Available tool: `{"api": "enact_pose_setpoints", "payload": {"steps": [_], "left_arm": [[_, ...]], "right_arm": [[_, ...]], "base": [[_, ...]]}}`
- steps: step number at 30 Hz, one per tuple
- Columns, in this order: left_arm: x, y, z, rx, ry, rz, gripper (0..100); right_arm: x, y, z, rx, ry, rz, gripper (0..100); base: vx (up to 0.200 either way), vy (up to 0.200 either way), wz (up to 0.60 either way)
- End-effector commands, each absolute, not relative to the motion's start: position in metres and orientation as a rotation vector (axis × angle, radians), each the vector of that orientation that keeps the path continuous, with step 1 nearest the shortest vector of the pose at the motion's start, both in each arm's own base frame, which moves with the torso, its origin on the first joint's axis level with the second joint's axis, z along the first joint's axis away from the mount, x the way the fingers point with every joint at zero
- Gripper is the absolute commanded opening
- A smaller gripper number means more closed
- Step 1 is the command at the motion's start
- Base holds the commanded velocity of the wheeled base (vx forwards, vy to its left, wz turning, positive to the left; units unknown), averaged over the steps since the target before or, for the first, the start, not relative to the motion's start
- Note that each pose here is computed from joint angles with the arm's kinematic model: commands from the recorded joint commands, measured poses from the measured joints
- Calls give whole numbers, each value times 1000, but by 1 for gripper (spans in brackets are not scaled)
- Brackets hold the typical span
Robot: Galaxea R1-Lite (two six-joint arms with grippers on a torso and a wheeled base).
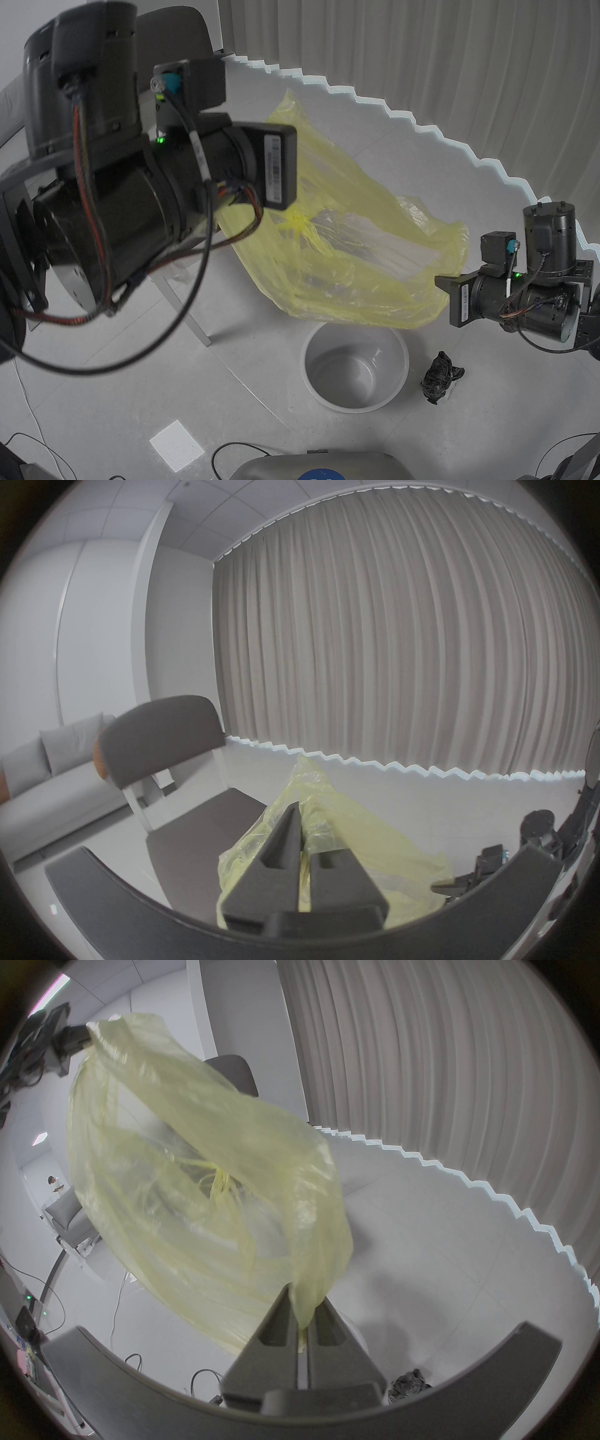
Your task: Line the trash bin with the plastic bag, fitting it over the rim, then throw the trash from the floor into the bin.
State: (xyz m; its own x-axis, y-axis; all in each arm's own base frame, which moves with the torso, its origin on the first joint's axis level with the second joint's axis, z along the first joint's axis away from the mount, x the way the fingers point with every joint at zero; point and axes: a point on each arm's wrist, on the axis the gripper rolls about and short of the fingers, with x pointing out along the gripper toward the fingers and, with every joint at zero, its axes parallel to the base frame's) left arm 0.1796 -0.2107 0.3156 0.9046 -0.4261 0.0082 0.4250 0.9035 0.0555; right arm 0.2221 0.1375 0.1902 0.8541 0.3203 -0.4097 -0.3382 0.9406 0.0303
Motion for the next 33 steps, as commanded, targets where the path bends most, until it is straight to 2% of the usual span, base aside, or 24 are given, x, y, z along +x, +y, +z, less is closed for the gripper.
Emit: {"api": "enact_pose_setpoints", "payload": {"steps": [1, 8, 14, 20, 28, 33], "left_arm": [[174, -210, 288, 64, 12, -455, 0], [179, -208, 251, 65, 61, -437, 0], [184, -216, 219, 42, 164, -431, 0], [192, -226, 198, 12, 234, -416, 0], [202, -234, 178, 33, 289, -397, 0], [209, -241, 164, 27, 331, -387, 0]], "right_arm": [[205, 126, 213, -31, 394, 349, 0], [204, 125, 199, -53, 451, 319, 0], [195, 119, 173, -118, 571, 301, 0], [188, 111, 160, -174, 684, 280, 0], [187, 98, 149, -202, 758, 243, 0], [194, 94, 124, -241, 857, 220, 0]], "base": [[0, 0, 0], [0, 0, 0], [0, 0, 0], [0, 0, 0], [0, 0, 0], [0, 0, 0]]}}
